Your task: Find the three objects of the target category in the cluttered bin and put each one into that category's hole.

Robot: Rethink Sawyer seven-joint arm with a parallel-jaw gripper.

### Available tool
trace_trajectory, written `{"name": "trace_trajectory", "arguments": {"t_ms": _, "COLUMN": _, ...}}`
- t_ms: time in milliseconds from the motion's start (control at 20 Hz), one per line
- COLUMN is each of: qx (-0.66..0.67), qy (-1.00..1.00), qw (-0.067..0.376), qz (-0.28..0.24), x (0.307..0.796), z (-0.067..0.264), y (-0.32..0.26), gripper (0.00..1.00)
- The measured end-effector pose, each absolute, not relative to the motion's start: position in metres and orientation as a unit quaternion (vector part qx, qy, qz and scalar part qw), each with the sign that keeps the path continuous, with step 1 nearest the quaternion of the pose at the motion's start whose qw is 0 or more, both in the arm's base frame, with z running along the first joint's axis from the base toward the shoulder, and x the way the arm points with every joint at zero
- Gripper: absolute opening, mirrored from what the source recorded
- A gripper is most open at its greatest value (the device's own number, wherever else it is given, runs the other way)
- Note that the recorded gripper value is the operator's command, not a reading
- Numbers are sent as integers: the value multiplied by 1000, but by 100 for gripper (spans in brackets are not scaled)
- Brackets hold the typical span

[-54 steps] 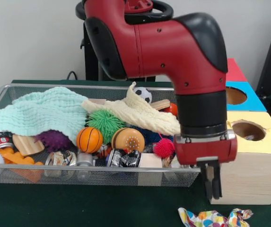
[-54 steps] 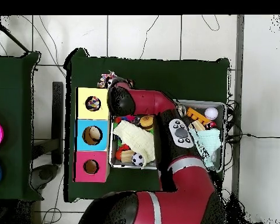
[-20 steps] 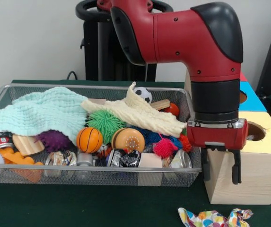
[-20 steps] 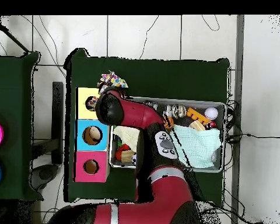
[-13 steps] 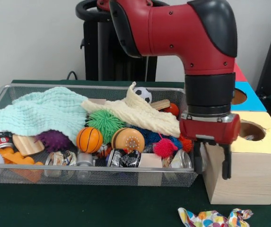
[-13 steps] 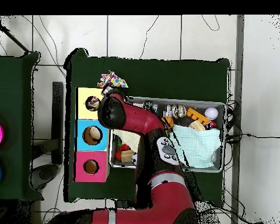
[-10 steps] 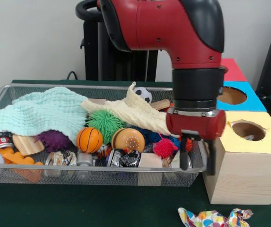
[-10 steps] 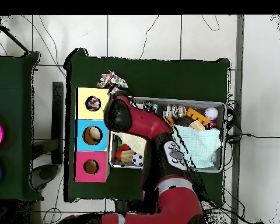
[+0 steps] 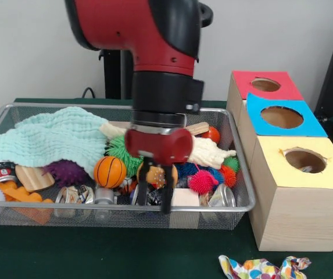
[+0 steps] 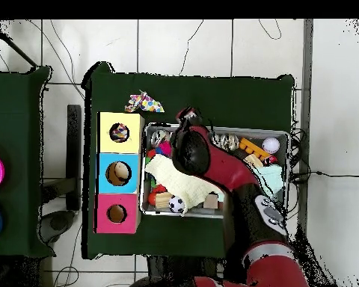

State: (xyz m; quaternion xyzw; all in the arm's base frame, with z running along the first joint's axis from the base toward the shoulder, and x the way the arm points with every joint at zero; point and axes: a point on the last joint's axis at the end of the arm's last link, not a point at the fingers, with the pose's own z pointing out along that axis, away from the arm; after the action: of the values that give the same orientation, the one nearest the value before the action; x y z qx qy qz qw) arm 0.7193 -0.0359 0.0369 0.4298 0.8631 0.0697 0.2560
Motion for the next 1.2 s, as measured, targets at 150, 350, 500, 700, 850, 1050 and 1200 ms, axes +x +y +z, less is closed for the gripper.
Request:
{"name": "trace_trajectory", "arguments": {"t_ms": 150, "qx": 449, "qy": 849, "qw": 275, "qz": 55, "x": 718, "z": 31, "y": -67, "gripper": 100}}
{"name": "trace_trajectory", "arguments": {"t_ms": 350, "qx": 465, "qy": 841, "qw": 274, "qz": 44, "x": 713, "z": 18, "y": -79, "gripper": 100}}
{"name": "trace_trajectory", "arguments": {"t_ms": 500, "qx": 471, "qy": 840, "qw": 267, "qz": 43, "x": 710, "z": 11, "y": -79, "gripper": 100}}
{"name": "trace_trajectory", "arguments": {"t_ms": 700, "qx": 474, "qy": 840, "qw": 259, "qz": 42, "x": 706, "z": 2, "y": -75, "gripper": 100}}
{"name": "trace_trajectory", "arguments": {"t_ms": 850, "qx": 476, "qy": 841, "qw": 255, "qz": 43, "x": 705, "z": -3, "y": -69, "gripper": 100}}
{"name": "trace_trajectory", "arguments": {"t_ms": 1050, "qx": 476, "qy": 841, "qw": 255, "qz": 44, "x": 706, "z": -6, "y": -62, "gripper": 100}}
{"name": "trace_trajectory", "arguments": {"t_ms": 1200, "qx": 476, "qy": 840, "qw": 256, "qz": 44, "x": 707, "z": -5, "y": -59, "gripper": 100}}
